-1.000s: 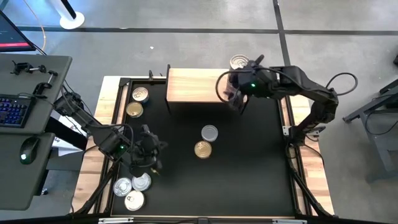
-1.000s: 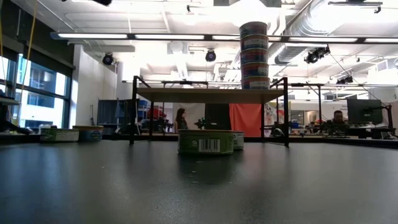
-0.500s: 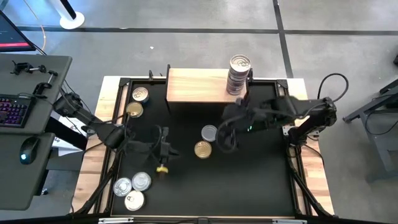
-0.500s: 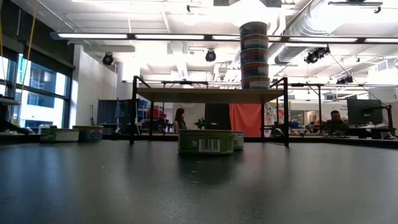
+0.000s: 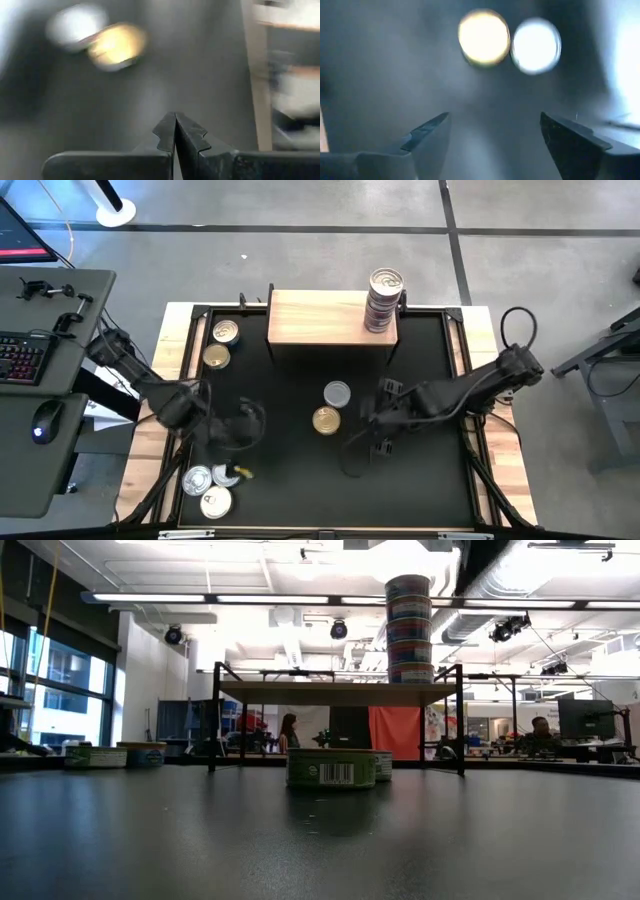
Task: Stack canned seafood by type on shelf
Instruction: Stack the blue tuna can on top of the blue tuna can
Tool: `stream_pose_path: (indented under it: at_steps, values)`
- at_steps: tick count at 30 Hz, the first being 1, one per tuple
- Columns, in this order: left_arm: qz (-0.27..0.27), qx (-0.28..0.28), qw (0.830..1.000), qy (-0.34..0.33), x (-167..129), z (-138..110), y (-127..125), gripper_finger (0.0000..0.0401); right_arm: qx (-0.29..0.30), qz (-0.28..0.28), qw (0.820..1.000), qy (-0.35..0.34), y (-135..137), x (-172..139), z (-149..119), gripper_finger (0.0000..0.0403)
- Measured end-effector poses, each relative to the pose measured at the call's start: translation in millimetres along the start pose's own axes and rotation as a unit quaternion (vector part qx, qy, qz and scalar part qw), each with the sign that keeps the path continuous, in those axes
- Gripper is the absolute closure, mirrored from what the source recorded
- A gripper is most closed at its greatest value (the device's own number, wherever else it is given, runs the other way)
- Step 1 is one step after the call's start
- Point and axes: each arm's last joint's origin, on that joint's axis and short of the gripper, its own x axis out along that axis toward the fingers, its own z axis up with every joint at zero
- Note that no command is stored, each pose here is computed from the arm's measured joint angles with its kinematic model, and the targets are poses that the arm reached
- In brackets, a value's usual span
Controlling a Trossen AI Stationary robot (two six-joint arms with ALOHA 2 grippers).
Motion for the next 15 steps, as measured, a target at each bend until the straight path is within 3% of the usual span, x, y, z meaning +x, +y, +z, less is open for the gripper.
stream_pose_path:
  at_steps: [3,7,11,15]
  values:
    - [0.137,-0.089,0.986,0.013,-3.4,-15.4,19.2,0.0401,0.013,0.000,1.000,0.017,6.3,20.5,-13.2,0.0156]
    - [0.234,-0.166,0.955,0.078,-3.2,-19.2,49.5,0.0401,0.034,0.018,0.999,0.020,14.7,34.5,-23.1,0.0256]
    - [0.307,-0.142,0.928,0.159,4.9,-5.2,98.9,0.0401,0.047,0.032,0.998,0.011,19.6,39.6,-25.4,0.0379]
    - [0.348,-0.097,0.904,0.230,10.6,7.5,164.4,0.0401,0.065,0.045,0.997,0.009,20.9,39.4,-23.7,0.0377]
